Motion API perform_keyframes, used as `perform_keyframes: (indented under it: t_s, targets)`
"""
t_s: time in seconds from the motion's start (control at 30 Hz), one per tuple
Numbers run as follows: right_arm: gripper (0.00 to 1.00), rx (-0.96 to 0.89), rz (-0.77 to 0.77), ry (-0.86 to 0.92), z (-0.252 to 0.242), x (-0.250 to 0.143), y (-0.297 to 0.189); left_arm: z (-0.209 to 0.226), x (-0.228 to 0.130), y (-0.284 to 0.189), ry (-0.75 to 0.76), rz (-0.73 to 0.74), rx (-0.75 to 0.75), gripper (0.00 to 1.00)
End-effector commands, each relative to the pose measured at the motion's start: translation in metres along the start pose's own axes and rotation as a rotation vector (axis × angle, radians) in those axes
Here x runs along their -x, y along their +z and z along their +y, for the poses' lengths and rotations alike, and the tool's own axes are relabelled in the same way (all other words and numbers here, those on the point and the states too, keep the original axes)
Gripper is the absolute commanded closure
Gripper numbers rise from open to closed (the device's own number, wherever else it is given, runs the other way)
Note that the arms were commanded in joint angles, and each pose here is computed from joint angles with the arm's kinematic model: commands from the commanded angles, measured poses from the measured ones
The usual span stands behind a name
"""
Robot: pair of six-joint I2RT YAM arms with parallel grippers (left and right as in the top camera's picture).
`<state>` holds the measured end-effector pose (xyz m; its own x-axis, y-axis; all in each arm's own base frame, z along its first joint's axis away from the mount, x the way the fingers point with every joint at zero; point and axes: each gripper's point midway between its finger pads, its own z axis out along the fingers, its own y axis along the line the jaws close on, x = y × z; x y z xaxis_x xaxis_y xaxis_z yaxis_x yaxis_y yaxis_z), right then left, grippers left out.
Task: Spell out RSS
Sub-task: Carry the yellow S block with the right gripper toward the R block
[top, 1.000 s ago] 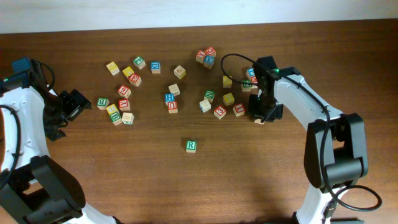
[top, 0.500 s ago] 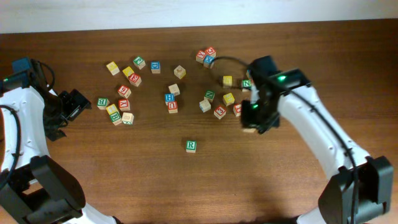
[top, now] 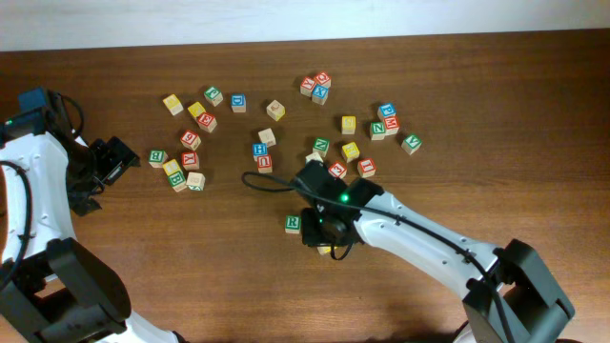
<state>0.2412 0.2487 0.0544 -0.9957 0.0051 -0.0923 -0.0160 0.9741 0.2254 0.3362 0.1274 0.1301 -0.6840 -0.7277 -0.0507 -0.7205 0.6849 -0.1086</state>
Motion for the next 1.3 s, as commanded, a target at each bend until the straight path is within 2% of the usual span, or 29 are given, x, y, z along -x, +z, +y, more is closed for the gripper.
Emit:
perform_keyframes:
  t_s: [0.0, 0.23, 0.33, 0.43, 0.5, 0.57, 0.73, 0.83, 1.0, 1.13, 1.27]
  targets:
    - [0.71, -0.113, -0.065, 0.073, -0.022, 0.009, 0.011, -0.002, 0.003, -0.01, -0.016, -0.028, -0.017, 0.01]
    - [0.68, -0.135, -0.067, 0.064, -0.024, 0.013, 0.019, -0.002, 0.003, -0.01, -0.016, -0.028, -0.017, 0.01]
    - [0.52, -0.127, -0.073, 0.021, -0.017, 0.019, 0.011, -0.002, 0.003, -0.01, -0.016, -0.028, -0.017, 0.01]
    - [0.45, -0.139, -0.053, 0.008, -0.011, 0.021, -0.008, -0.002, 0.003, -0.01, -0.016, -0.028, -0.017, 0.01]
    - [0.32, -0.128, -0.022, -0.014, -0.006, 0.018, -0.017, -0.002, 0.003, -0.01, -0.016, -0.028, -0.017, 0.01]
    - [0.29, -0.103, 0.021, -0.049, -0.002, 0.011, -0.019, -0.002, 0.003, -0.01, -0.016, -0.028, -0.017, 0.01]
    - [0.3, -0.156, 0.103, -0.068, -0.018, -0.017, -0.004, -0.002, 0.003, -0.01, -0.016, -0.028, -0.017, 0.01]
    - [0.34, -0.159, 0.116, -0.067, -0.025, -0.028, 0.012, -0.002, 0.003, -0.01, -0.016, -0.028, -0.017, 0.01]
    - [0.34, -0.134, 0.12, -0.064, -0.029, -0.037, 0.029, -0.002, 0.003, -0.01, -0.016, -0.028, -0.017, 0.01]
    - [0.4, -0.135, 0.122, -0.067, -0.032, -0.042, 0.035, -0.002, 0.003, -0.01, -0.016, -0.028, -0.017, 0.01]
    - [0.51, -0.119, 0.104, -0.07, -0.028, -0.038, 0.037, -0.002, 0.003, -0.01, -0.016, -0.028, -0.017, 0.01]
